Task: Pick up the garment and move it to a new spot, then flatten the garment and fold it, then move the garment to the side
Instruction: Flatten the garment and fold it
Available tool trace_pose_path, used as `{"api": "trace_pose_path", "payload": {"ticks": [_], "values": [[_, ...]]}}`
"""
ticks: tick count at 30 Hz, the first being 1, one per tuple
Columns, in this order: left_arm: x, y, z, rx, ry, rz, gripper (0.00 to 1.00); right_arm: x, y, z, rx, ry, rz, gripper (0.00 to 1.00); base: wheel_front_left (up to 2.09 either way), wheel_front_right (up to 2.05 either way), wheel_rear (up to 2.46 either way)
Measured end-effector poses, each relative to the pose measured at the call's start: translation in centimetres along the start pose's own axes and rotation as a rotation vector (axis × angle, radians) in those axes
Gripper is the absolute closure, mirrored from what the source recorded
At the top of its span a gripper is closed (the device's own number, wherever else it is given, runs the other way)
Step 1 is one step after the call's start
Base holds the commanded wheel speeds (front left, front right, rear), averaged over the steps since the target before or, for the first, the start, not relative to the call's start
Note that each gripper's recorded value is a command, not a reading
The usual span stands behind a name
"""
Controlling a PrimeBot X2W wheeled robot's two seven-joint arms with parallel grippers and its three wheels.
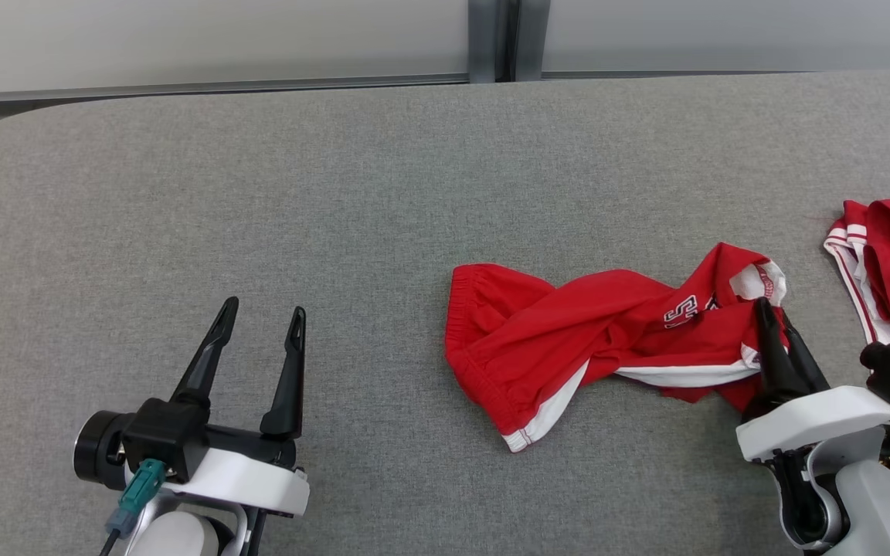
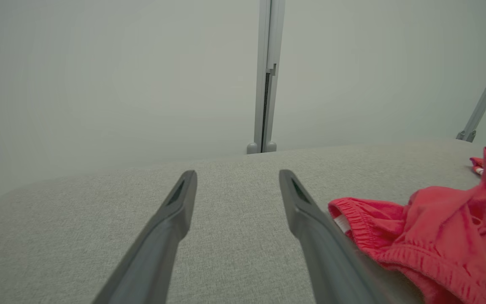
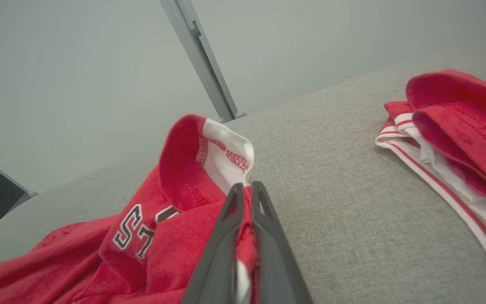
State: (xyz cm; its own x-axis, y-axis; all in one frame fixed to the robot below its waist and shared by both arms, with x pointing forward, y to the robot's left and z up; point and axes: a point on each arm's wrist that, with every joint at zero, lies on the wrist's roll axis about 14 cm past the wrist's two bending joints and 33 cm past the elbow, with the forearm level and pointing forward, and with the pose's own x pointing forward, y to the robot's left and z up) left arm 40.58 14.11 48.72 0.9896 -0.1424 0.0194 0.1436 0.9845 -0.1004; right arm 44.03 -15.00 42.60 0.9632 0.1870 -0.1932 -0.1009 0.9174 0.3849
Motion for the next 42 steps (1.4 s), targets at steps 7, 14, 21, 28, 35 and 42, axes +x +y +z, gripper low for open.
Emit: {"api": "trace_pose_path", "payload": {"ticks": [7,14,21,28,35,42], "values": [[0.4,-0.1,0.1,0.006,-0.004,-0.009,0.0,0.1,-1.4,0.3,0.07,-0.041,-0.043,0.0,0.0,0.0,0.0],[0.5,-0.2,0.7,0.012,-0.02,-0.009,0.0,-0.7,-1.2,5.3,-0.061,-0.179,0.011,0.0,0.0,0.0,0.0],[-0.2,-0.5,1.4,0.016,-0.036,-0.013,0.0,-3.0,0.9,7.7,-0.223,-0.258,0.075,0.0,0.0,0.0,0.0],[-1.6,-1.0,1.6,0.011,-0.037,-0.019,0.0,-5.7,2.2,6.1,-0.267,-0.205,0.083,0.0,0.0,0.0,0.0],[-3.3,-1.2,1.4,0.003,-0.027,-0.011,0.0,-8.6,2.8,4.1,-0.274,-0.15,0.068,0.0,0.0,0.0,0.0],[-4.5,-1.3,1.1,0.003,-0.012,-0.008,0.0,-9.9,2.8,5.1,-0.278,-0.179,0.048,0.0,0.0,0.0,0.0]]}}
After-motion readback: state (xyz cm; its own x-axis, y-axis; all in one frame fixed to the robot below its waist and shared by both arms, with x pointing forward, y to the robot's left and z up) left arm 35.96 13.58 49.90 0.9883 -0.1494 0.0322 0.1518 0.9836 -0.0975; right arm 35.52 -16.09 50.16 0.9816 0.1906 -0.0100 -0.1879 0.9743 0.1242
